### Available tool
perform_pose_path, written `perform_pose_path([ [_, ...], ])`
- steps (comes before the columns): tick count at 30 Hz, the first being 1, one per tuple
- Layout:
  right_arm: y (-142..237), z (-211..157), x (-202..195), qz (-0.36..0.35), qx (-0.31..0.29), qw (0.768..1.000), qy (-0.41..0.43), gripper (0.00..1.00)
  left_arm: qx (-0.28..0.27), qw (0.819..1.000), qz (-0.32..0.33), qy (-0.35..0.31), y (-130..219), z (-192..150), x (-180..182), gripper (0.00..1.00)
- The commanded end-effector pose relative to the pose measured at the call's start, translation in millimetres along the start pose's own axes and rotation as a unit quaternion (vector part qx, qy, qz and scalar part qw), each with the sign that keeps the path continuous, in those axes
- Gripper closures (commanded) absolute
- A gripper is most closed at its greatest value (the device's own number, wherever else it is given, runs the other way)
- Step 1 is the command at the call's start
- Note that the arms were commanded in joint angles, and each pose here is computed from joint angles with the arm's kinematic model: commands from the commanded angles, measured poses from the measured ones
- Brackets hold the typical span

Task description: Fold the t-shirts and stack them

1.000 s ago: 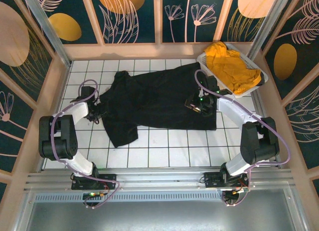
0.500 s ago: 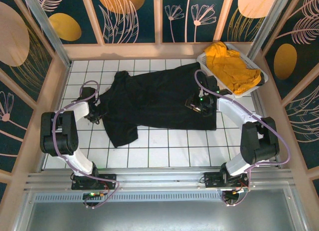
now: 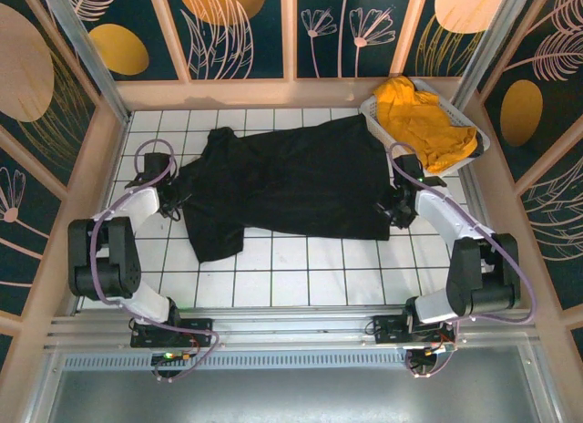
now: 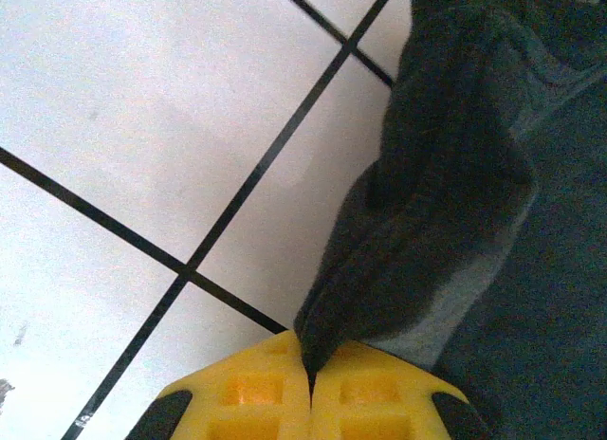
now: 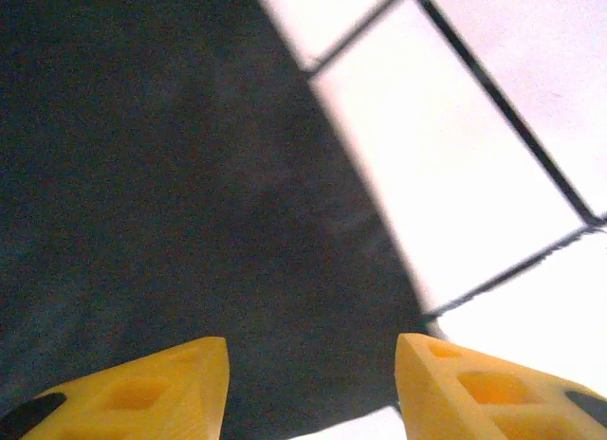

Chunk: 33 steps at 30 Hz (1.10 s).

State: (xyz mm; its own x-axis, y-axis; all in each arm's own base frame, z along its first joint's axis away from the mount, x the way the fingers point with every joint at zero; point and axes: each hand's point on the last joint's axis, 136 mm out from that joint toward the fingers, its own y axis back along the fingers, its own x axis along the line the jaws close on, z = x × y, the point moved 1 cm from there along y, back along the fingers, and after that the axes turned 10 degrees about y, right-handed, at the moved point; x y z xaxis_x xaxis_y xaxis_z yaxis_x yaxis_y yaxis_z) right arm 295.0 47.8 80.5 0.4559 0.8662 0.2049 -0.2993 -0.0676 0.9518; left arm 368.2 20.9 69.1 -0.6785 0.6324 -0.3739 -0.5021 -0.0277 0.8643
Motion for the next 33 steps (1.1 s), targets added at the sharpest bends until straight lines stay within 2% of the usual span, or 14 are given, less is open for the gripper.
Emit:
perform_pose_path([
  [1,-13.1,-24.2,-34.4,-0.069,0.045,0.996,-0.039,0.49,-0.01,0.999,0.012,0.032,2.6,-0.7,8.0,1.0],
  [6,-19.3,-34.7,-24.5,-0.046,0.071,0.996,-0.031,0.48,-0.001,0.999,0.006,0.033,1.9,-3.5,6.1,1.0],
  [13,-21.2,-60.6,-29.8,-0.042,0.114,0.992,-0.017,0.48,0.001,0.999,0.002,0.033,1.7,-4.0,4.4,1.0],
  [22,-37.0,-50.0,-16.0,-0.017,0.107,0.994,-0.029,0.51,0.005,1.0,-0.001,0.031,1.6,-5.0,3.0,1.0],
  [29,-53.6,-46.5,-13.4,-0.013,0.107,0.993,-0.039,0.7,0.004,0.999,-0.011,0.032,4.4,-1.5,-3.7,1.0],
  [33,-50.5,-24.0,0.0,0.004,0.071,0.997,-0.029,0.95,0.004,0.999,-0.021,0.043,7.6,2.1,-10.4,1.0],
])
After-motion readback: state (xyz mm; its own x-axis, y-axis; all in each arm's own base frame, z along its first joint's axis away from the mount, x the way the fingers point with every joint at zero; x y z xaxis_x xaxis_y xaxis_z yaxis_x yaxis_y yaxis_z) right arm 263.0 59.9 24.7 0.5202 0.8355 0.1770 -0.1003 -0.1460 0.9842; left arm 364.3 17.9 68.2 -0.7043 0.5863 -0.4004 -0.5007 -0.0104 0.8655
